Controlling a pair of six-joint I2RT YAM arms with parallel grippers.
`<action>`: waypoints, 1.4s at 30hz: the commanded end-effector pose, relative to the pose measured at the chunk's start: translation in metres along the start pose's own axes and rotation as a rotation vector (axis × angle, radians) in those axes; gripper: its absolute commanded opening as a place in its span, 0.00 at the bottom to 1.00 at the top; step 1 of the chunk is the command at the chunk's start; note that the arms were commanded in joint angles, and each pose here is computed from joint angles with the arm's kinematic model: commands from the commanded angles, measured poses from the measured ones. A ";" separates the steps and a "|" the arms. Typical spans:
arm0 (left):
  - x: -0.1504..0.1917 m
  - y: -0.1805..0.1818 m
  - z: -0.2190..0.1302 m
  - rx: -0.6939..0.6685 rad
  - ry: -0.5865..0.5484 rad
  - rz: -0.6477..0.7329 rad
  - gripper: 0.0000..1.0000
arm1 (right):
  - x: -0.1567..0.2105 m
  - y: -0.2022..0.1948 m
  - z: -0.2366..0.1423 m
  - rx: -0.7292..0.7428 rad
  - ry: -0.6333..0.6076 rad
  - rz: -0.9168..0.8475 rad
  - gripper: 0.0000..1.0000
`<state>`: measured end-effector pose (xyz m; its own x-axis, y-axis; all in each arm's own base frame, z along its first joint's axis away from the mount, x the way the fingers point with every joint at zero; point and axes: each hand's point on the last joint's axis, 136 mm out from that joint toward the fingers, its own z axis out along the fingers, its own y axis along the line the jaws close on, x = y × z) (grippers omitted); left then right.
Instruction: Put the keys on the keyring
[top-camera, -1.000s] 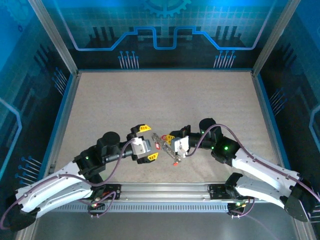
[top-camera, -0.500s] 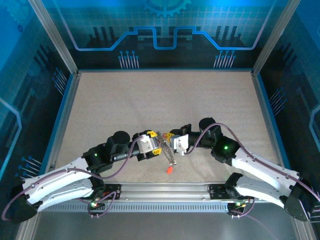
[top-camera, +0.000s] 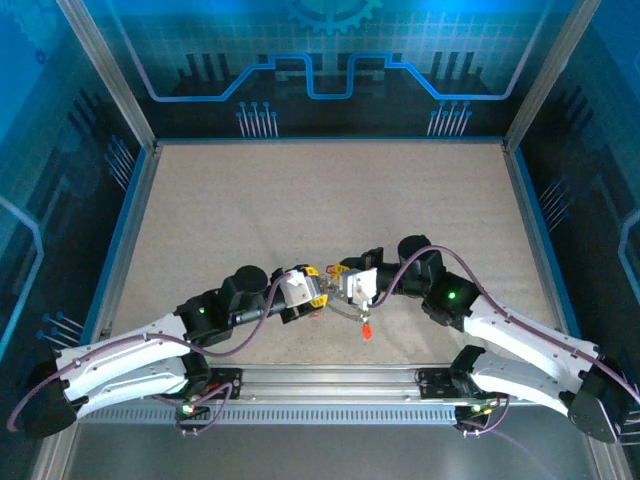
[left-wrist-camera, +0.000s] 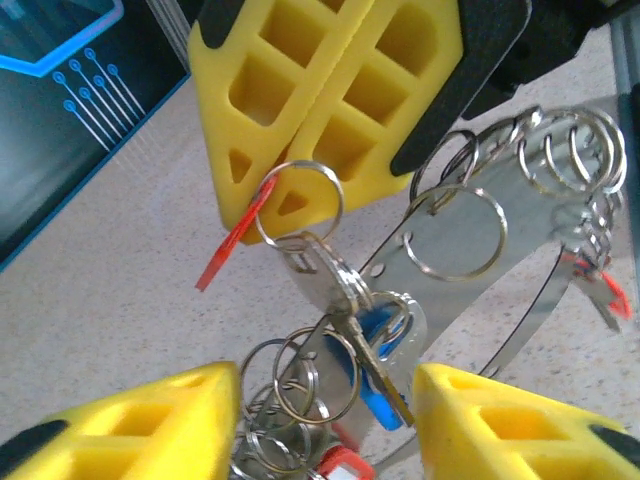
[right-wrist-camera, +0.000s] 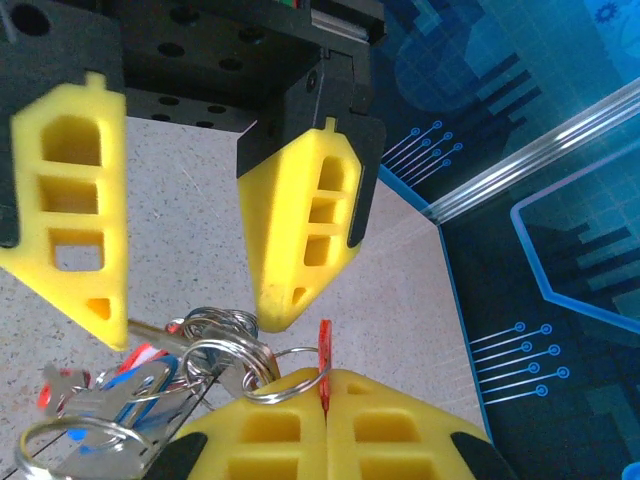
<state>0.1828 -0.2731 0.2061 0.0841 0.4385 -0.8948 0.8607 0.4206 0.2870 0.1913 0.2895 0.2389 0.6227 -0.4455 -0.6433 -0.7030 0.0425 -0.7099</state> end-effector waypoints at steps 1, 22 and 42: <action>-0.005 0.007 0.002 -0.044 -0.012 -0.017 0.44 | -0.025 -0.020 -0.009 0.066 -0.066 -0.020 0.00; -0.028 0.016 -0.010 -0.068 0.008 0.121 0.24 | -0.023 -0.014 -0.010 0.046 -0.062 -0.025 0.00; -0.033 -0.003 -0.014 0.054 0.022 0.187 0.08 | -0.020 -0.010 -0.004 0.012 -0.054 -0.026 0.00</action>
<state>0.1748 -0.2708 0.2120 0.1876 0.5745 -0.7968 0.8576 0.2996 0.4179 0.1880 0.2875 0.2406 0.6290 -0.4424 -0.6393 -0.7006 0.0339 -0.7128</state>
